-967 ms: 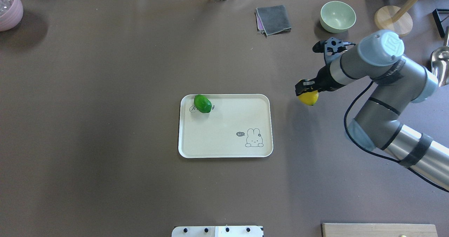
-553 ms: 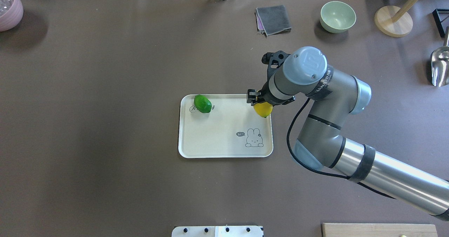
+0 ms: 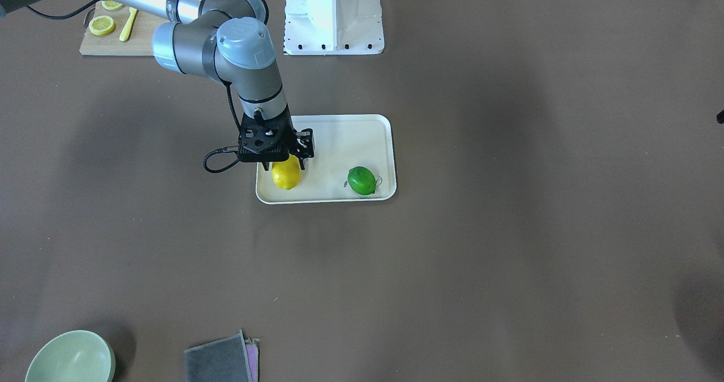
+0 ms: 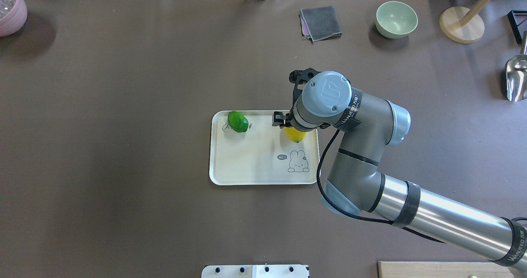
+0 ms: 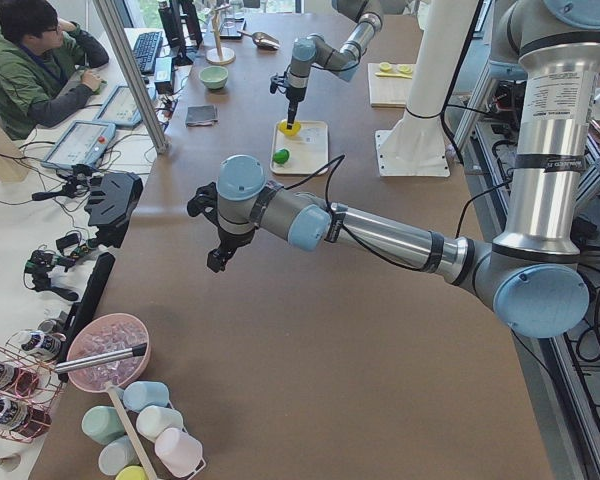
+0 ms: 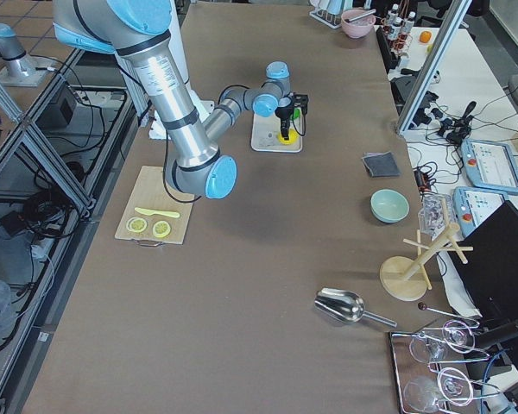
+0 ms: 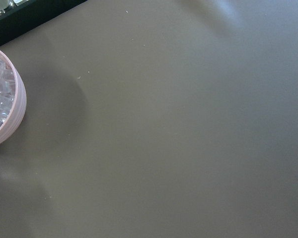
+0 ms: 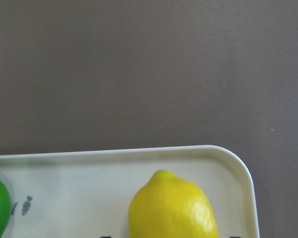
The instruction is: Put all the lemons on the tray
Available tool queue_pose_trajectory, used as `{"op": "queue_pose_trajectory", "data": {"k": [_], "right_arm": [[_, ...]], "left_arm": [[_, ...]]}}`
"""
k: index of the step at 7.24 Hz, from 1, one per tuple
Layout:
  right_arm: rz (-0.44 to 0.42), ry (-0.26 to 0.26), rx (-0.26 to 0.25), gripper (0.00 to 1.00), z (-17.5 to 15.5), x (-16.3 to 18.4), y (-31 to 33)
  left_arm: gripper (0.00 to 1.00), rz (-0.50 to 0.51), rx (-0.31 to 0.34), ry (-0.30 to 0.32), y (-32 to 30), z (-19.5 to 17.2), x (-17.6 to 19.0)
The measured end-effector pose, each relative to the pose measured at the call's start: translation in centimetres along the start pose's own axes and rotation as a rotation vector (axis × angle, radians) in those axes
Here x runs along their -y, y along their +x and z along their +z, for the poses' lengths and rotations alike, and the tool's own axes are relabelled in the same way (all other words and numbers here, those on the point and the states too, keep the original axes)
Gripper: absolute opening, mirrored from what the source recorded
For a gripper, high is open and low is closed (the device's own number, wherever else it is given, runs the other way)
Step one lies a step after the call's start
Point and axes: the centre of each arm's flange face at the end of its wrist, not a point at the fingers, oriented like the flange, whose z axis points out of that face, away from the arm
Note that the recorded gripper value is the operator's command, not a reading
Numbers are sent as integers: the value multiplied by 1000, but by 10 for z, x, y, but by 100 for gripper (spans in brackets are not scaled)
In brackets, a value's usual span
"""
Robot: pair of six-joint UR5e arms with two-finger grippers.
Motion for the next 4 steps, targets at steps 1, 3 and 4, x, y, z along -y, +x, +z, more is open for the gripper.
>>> {"op": "queue_pose_trajectory", "data": {"k": [1,3,4], "right_arm": [[-15,9,4,100,-6,9,2],[-54,-14,7,100,-27,49,27],[-101,-46,9,100,-43,77,53]], "left_arm": [[98,0,0,-1,0,0,0],[99,-3,0,-2,-1,1,-1],[98,-7,1,-6,-2,2,-4]]}}
